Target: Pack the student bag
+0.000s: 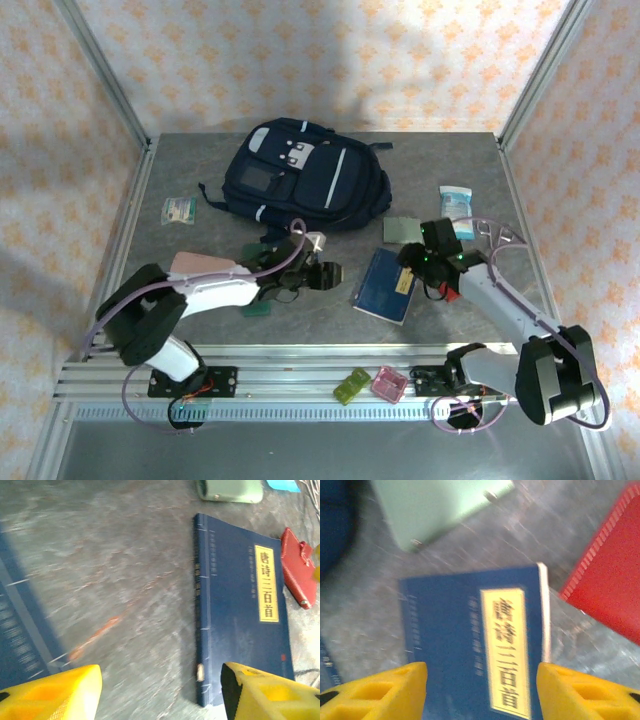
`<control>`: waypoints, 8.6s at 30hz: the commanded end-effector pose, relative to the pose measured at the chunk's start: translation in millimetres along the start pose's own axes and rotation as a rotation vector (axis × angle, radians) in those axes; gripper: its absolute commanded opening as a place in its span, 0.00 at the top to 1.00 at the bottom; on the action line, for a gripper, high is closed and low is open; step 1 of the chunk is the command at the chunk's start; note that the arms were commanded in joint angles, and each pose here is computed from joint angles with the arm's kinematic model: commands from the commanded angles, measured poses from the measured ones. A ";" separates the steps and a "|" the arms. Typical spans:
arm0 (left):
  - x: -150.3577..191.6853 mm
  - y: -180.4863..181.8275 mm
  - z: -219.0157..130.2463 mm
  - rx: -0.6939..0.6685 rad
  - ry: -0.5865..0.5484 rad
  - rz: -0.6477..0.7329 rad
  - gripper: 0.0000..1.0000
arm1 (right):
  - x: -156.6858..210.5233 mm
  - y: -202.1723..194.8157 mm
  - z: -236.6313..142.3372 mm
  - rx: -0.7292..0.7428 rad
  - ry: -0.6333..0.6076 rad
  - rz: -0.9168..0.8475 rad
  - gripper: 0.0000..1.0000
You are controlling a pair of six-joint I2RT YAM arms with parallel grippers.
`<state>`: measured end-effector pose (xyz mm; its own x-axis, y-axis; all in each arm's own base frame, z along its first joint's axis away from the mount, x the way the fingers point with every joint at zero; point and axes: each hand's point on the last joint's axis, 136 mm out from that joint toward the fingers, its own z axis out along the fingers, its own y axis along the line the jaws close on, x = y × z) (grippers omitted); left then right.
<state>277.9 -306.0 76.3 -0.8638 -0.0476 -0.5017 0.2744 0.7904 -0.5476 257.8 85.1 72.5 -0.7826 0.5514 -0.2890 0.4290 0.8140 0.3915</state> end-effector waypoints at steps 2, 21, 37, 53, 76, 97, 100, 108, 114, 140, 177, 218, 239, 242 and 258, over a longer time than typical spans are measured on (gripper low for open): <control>-7.8 -35.9 19.0 0.084 0.015 0.018 0.36 | 14.3 -20.7 10.1 0.047 0.016 0.049 0.44; 26.8 -36.1 89.6 -0.001 0.208 0.015 0.37 | 46.8 -54.3 47.0 0.119 0.100 0.086 1.00; 17.3 -84.5 73.6 0.257 0.167 -0.009 0.59 | 58.2 -55.2 55.6 0.085 0.128 0.093 1.00; -30.1 -89.9 17.7 0.283 0.026 0.002 0.99 | -10.8 16.4 -16.8 -0.149 -0.101 0.026 0.55; -86.3 -174.2 -160.6 0.893 -0.167 0.148 0.99 | -21.0 154.6 -176.3 -0.963 -0.271 -0.384 0.18; -145.3 -40.0 -58.5 0.168 -0.216 0.060 0.46 | -38.3 146.2 -203.3 -0.931 -0.400 -0.348 1.00; -162.3 -8.6 -38.4 -0.032 -0.221 0.060 0.45 | -65.7 125.8 -197.9 -0.773 -0.515 -0.243 1.00; -204.4 33.5 8.5 -0.445 -0.221 0.159 0.40 | -94.4 74.3 -179.8 -0.465 -0.641 -0.106 1.00; -230.0 40.2 40.0 -0.579 -0.230 0.241 0.38 | -93.6 68.7 -183.1 -0.456 -0.663 -0.103 1.00; -218.7 97.5 118.7 -0.874 -0.162 0.388 0.31 | -83.2 70.6 -162.6 -0.500 -0.600 -0.086 1.00; -322.8 -19.4 -56.9 -0.682 -0.452 0.476 1.00 | -107.0 139.5 -126.4 -0.708 -0.456 -0.027 1.00; -348.9 -61.2 -114.8 -0.481 -0.619 0.404 1.00 | -93.2 420.8 163.3 -0.912 0.166 0.009 0.71; -352.5 0.2 -62.3 -0.654 -0.613 0.282 1.00 | -112.8 215.3 16.8 -0.613 -0.138 -0.065 0.35; -361.0 4.3 -42.4 -0.659 -0.625 0.260 1.00 | -98.6 194.6 -7.5 -0.610 -0.173 -0.065 0.37; -278.8 -2.1 -90.5 -0.429 -0.566 0.101 0.41 | 43.4 210.2 7.7 -0.509 0.048 -0.393 0.52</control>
<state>501.7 -256.6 224.1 -0.5616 -0.0277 -0.8269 0.0647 0.9949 -0.0773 320.2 271.3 148.6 -0.8495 0.2777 -0.4487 -0.1329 0.7102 0.6914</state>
